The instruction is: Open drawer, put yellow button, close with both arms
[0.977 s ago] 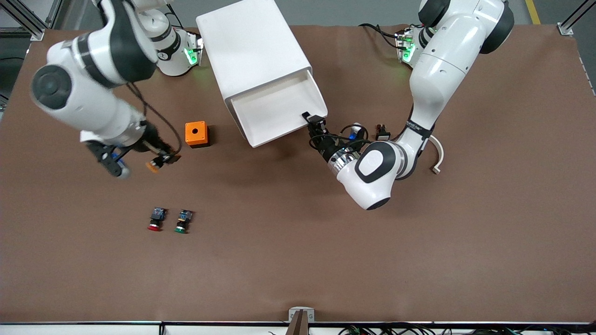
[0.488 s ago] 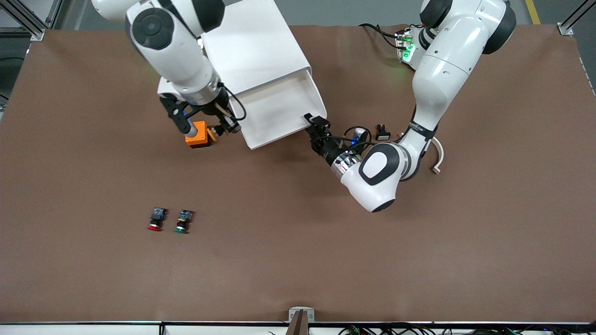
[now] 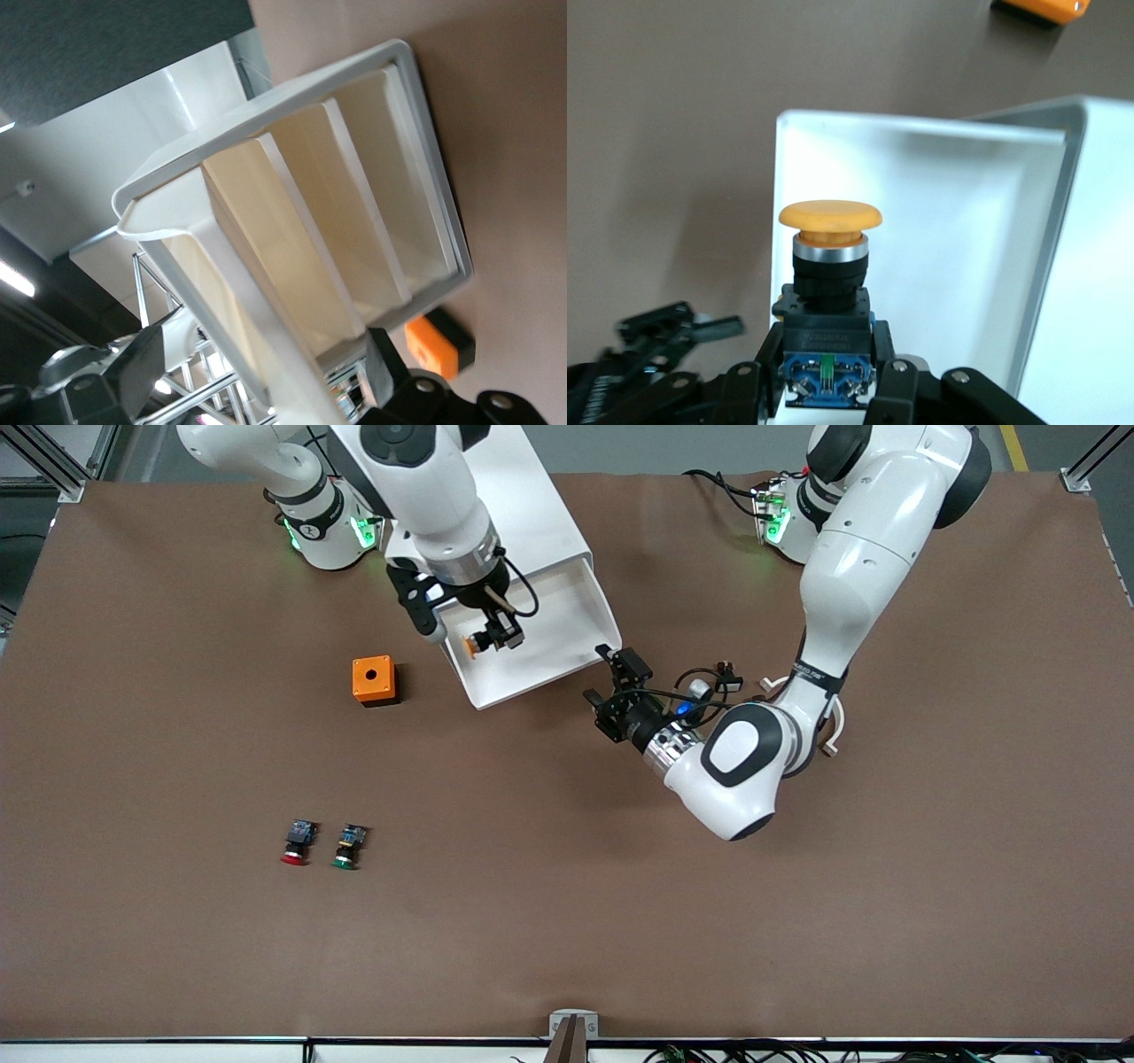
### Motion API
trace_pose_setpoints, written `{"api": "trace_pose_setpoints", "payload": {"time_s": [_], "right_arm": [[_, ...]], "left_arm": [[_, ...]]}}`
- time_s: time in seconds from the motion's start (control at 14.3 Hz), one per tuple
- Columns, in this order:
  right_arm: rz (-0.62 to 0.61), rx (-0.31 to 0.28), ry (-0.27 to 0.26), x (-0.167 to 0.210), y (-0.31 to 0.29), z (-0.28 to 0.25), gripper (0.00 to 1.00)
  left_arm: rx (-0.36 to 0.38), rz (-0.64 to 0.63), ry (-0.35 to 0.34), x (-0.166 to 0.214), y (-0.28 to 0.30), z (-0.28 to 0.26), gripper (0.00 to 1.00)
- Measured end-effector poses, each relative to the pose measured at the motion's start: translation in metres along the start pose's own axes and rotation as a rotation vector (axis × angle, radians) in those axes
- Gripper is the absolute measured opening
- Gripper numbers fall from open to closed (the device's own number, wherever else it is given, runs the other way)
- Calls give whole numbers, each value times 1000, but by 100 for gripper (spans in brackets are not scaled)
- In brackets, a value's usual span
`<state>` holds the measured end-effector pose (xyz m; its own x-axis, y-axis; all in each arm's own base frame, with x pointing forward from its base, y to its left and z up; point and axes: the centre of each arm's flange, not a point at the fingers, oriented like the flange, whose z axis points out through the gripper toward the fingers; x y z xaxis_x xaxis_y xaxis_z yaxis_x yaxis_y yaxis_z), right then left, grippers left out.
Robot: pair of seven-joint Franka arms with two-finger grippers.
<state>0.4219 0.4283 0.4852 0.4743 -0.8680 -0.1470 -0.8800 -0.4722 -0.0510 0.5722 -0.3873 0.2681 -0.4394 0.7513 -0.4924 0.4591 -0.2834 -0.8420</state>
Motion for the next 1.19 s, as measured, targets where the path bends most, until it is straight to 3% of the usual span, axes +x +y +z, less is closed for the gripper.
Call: {"api": "trace_pose_setpoints", "payload": {"time_s": [0.42,0.63,0.84,0.98,1.19], "right_arm": [[37,-18,15,-58,8,49,42],[41,-4,42,-76,12,64,42],[41,-14,57,-80,11,76,42],[42,-14,61,-78,9,78,56],[33,13,61,-74,-1,62,86]], "left_arm": [[-80,469,5,-13,-19,-43,100],[-153,681,130,-19,-35,-62,100],[-269,815,275,-36,-63,-79,100],[-352,881,350,-49,-80,-89,100],[-439,952,447,-60,-93,-98,100]]}}
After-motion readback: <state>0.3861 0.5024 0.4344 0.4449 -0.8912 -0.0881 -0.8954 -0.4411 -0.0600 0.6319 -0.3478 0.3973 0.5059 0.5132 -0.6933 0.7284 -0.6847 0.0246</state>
